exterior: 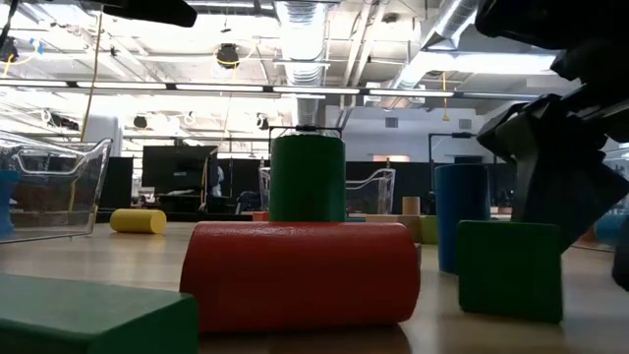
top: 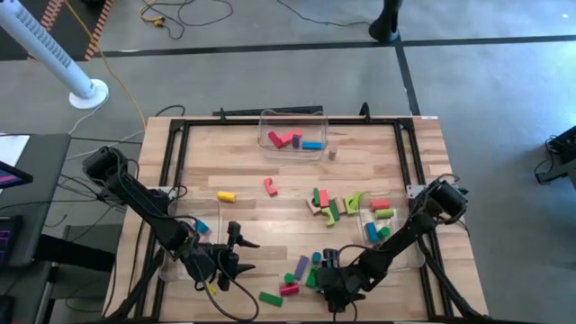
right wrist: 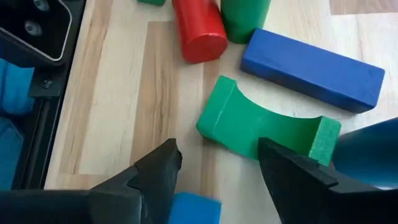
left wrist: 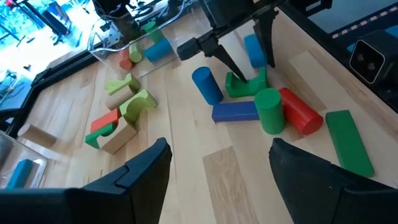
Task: Sort blocks by size
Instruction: Put the light blue rectangular block into the top transparent bin
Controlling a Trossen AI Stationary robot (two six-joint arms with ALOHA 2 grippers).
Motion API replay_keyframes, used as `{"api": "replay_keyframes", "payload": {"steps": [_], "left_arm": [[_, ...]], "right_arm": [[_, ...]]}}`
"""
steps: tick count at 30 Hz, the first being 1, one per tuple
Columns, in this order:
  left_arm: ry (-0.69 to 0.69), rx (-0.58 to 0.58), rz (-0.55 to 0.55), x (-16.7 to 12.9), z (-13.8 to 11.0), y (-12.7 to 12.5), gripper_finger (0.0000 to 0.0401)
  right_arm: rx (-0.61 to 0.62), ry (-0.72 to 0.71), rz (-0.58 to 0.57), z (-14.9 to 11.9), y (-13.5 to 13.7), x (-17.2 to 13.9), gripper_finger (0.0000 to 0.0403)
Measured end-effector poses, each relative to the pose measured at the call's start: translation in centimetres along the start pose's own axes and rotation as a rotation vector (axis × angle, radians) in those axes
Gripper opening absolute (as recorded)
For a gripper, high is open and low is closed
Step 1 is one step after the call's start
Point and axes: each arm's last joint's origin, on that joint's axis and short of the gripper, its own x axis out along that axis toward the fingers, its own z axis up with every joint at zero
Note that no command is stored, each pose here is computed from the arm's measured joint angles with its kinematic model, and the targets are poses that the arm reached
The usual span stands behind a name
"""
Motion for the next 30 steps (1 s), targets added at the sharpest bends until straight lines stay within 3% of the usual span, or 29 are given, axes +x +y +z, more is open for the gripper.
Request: {"api": "replay_keyframes", "payload": {"steps": [12, 19, 30], "left_arm": [[0.0, -0.002, 0.0, 0.0, 0.0, 0.0, 0.0261], [0.0, -0.003, 0.001, 0.0, 0.0, 0.0, 0.0261], [0.0, -0.005, 0.001, 0.0, 0.0, 0.0, 0.0261]], "right_arm": [[-0.001, 0.033, -0.023, -0.9, 0.7, -0.5, 0.0256], [-0.111, 0.015, -0.129, -0.4, 2.2, -1.9, 0.0256], [-0.012, 0.078, -0.166, -1.9, 3.8, -3.5, 0.0256]]}}
